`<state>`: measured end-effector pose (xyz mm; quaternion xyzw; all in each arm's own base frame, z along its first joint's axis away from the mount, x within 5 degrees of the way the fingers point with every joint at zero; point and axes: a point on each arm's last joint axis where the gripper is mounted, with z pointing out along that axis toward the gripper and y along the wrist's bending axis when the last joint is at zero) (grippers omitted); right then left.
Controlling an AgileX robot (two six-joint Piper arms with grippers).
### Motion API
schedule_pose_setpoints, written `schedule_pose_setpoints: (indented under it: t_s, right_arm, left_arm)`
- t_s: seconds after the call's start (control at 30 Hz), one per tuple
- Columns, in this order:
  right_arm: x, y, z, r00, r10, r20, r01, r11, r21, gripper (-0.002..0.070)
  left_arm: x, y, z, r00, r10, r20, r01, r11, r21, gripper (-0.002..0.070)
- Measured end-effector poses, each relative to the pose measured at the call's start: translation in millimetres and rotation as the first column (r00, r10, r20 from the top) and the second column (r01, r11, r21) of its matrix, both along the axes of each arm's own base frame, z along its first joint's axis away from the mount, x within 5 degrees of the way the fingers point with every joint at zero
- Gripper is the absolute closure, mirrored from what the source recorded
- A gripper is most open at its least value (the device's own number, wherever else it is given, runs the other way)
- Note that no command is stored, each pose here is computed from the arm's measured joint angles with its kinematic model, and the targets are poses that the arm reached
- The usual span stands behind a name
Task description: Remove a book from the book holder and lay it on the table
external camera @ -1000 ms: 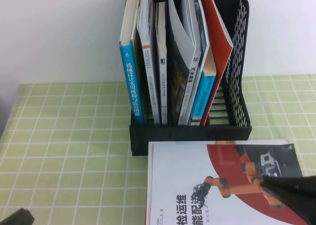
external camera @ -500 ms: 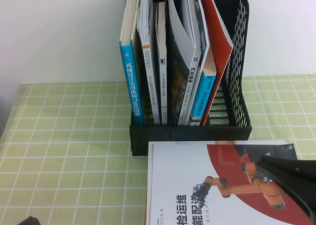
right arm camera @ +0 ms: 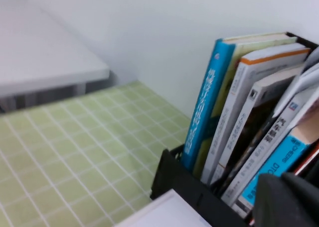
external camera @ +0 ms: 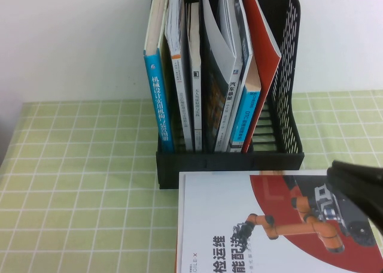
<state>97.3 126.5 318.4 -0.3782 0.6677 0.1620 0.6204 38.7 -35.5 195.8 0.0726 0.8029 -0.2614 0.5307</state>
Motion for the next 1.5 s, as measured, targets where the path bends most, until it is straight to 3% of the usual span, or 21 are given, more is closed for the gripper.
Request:
schedule_pose_setpoints:
  t_s: [0.37,0.57,0.77,1.07,1.2,1.27,1.37,1.5]
  right_arm:
    - [20,-42,-24,0.972,-0.117,-0.202,0.163,0.96,0.228,0.0678]
    - [-12,-75,-26,0.972,-0.227,-0.06,0.234,0.923,0.305,0.0678]
    - [-36,-100,-46,0.925,-0.379,0.011,0.344,0.851,0.396,0.0678]
    - [-34,-104,-85,0.897,-0.431,-0.094,0.432,0.816,0.383,0.0678]
    - [-33,-110,-94,0.859,-0.484,-0.164,0.507,0.764,0.399,0.0678]
    - [-35,-115,-99,0.828,-0.528,-0.189,0.559,0.749,0.356,0.0678]
    - [-43,-118,-109,0.815,-0.55,-0.184,0.58,0.78,0.234,0.0678]
    - [-47,-119,-122,0.777,-0.587,-0.229,0.623,0.768,0.146,0.0678]
  left_arm:
    - [-4,-2,-7,0.996,-0.045,-0.073,0.048,0.998,0.029,0.0676]
    - [-4,-2,-7,0.996,-0.047,-0.074,0.049,0.998,0.029,0.0676]
    - [-4,-2,-7,0.996,-0.047,-0.074,0.049,0.998,0.029,0.0676]
    - [-5,-3,-7,0.996,-0.048,-0.076,0.05,0.998,0.03,0.0676]
    - [-5,-3,-7,0.996,-0.048,-0.076,0.05,0.998,0.03,0.0676]
    - [-5,-3,-7,0.996,-0.048,-0.076,0.05,0.998,0.03,0.0676]
    - [-5,-3,-7,0.996,-0.048,-0.076,0.05,0.998,0.03,0.0676]
    - [-5,-3,-7,0.996,-0.048,-0.076,0.05,0.998,0.03,0.0676]
